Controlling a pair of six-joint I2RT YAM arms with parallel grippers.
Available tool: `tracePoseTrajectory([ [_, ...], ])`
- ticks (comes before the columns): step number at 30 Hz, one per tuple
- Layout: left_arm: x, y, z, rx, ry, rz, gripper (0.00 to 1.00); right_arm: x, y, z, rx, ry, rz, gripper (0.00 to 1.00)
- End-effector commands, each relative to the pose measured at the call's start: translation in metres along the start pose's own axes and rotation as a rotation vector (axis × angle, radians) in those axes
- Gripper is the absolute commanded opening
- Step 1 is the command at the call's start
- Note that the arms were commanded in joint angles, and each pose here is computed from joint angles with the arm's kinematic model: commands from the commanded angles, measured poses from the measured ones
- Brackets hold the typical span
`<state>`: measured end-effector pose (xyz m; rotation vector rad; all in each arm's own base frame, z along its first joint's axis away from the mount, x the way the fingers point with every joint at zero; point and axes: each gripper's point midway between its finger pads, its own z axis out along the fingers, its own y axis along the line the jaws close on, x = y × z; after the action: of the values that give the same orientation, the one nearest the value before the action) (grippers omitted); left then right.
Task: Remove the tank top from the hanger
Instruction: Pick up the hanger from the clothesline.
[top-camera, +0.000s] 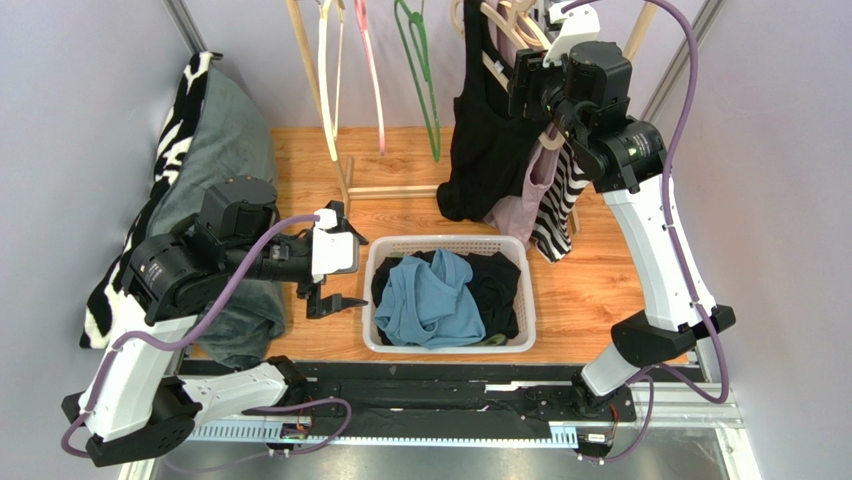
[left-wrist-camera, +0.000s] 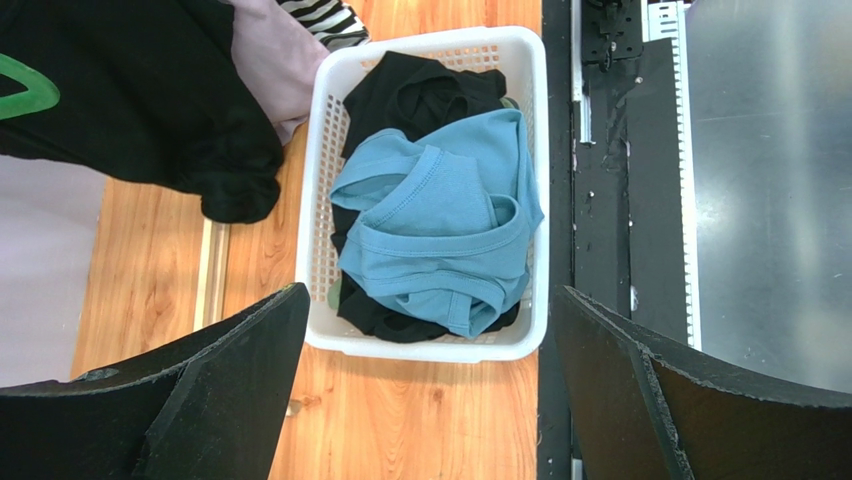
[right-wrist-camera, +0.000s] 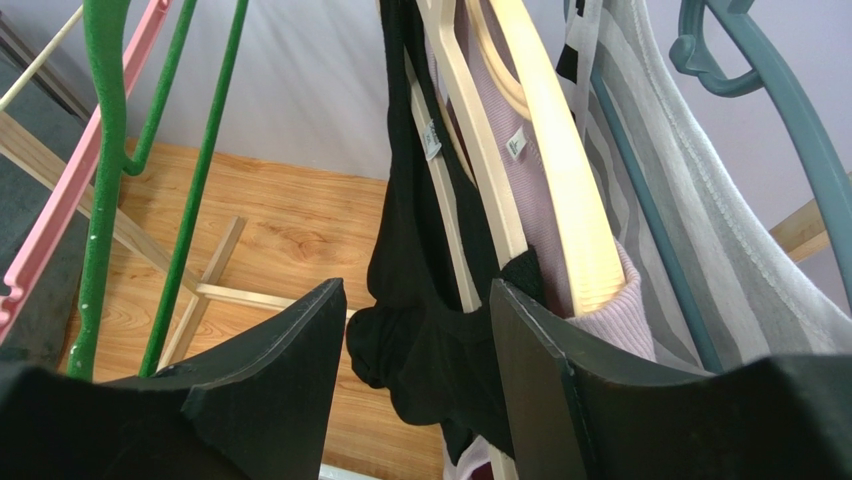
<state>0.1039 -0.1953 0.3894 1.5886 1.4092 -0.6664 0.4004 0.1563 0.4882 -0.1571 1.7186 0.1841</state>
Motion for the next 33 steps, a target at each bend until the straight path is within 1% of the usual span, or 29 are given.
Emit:
tracePoseTrajectory([
  [1, -0.007, -0.002, 0.000, 0.016, -0.036, 0.003, 0.99, -0.035, -0.010, -0.021, 0.000, -0.104, 0.020, 0.61],
  [7, -0.005, -0.003, 0.003, 0.027, -0.034, -0.002, 0.99, -0.041, -0.015, -0.026, -0.012, -0.118, 0.031, 0.62],
  [10, -0.005, -0.004, 0.004, 0.034, -0.034, -0.004, 0.99, -0.046, -0.013, -0.029, -0.049, -0.128, 0.064, 0.62],
  [12, -0.005, -0.004, 0.004, 0.036, -0.034, -0.005, 0.99, -0.051, -0.006, -0.032, -0.113, -0.139, 0.085, 0.63],
  [14, -0.005, -0.004, 0.004, 0.036, -0.035, -0.004, 0.99, -0.053, -0.009, -0.031, -0.120, -0.143, 0.110, 0.63],
  [20, -0.005, -0.004, 0.005, 0.040, -0.032, -0.005, 0.99, -0.041, -0.020, -0.020, -0.096, -0.108, 0.126, 0.63],
  [21, -0.006, -0.004, 0.004, 0.041, -0.035, -0.002, 0.99, -0.037, -0.014, -0.018, -0.127, -0.095, 0.124, 0.63],
  [25, -0.006, -0.004, 0.004, 0.041, -0.035, -0.002, 0.99, -0.026, -0.014, -0.012, -0.130, -0.064, 0.125, 0.62],
  [28, -0.007, -0.004, 0.004, 0.043, -0.038, 0.000, 0.99, -0.014, -0.014, -0.006, -0.124, -0.023, 0.118, 0.59],
  [29, -0.007, -0.004, 0.004, 0.042, -0.037, -0.001, 0.99, -0.011, -0.016, -0.004, -0.115, -0.013, 0.115, 0.56],
  [31, -0.008, -0.004, 0.004, 0.043, -0.040, 0.001, 0.99, 0.000, -0.016, -0.002, -0.109, 0.017, 0.092, 0.54],
  [32, -0.008, -0.004, 0.004, 0.045, -0.040, -0.002, 0.99, 0.002, -0.014, -0.004, -0.110, 0.021, 0.081, 0.51],
  [33, -0.008, -0.004, 0.004, 0.045, -0.041, -0.003, 0.99, 0.002, -0.019, -0.004, -0.076, 0.019, 0.069, 0.50],
])
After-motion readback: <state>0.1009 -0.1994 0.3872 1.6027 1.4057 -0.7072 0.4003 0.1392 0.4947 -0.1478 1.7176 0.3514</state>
